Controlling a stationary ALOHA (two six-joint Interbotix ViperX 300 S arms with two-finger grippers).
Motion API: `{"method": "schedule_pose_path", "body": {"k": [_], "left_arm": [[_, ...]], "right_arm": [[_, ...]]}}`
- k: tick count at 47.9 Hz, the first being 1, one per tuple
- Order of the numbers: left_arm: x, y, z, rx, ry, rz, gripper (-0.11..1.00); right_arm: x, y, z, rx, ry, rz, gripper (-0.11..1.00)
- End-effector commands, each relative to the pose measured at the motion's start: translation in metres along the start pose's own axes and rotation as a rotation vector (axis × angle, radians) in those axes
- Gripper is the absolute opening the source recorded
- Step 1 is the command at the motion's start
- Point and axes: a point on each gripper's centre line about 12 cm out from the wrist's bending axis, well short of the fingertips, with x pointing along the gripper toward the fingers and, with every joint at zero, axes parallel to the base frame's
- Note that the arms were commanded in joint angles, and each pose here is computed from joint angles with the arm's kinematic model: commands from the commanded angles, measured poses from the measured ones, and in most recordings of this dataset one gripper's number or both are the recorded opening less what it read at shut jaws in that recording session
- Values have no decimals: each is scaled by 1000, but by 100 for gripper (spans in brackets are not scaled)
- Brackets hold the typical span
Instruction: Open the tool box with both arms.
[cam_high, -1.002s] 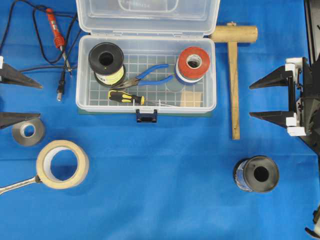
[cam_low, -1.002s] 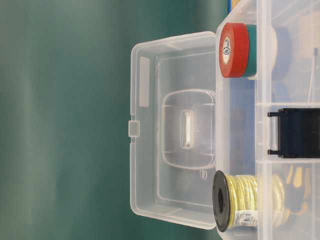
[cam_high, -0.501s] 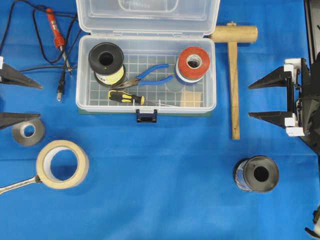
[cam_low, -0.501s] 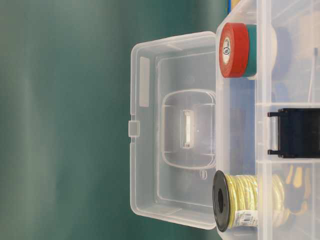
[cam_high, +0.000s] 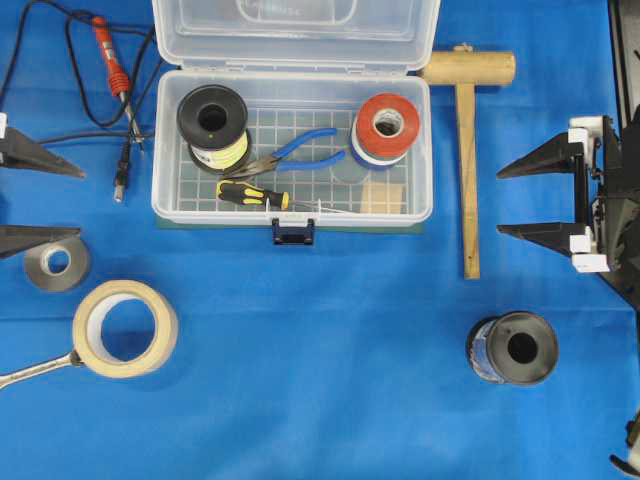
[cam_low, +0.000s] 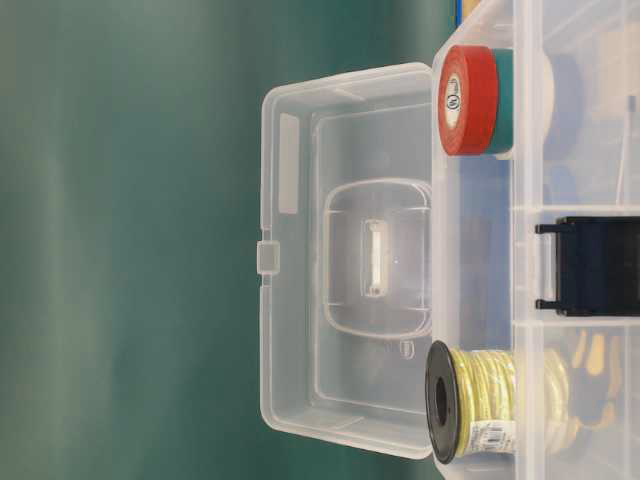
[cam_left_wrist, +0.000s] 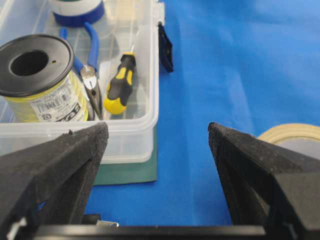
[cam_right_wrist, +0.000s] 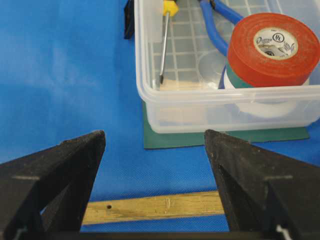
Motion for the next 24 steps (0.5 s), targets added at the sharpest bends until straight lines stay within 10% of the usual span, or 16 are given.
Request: {"method": "schedule_pose_path", "body": {"k": [1,24], "left_arm": [[1,0,5,-3,-12,-1,77],[1,0,4,-3,-12,-1,77]], "right_arm": [[0,2,7,-6,-18,5,81],[0,2,7,-9,-19,5,81]]}}
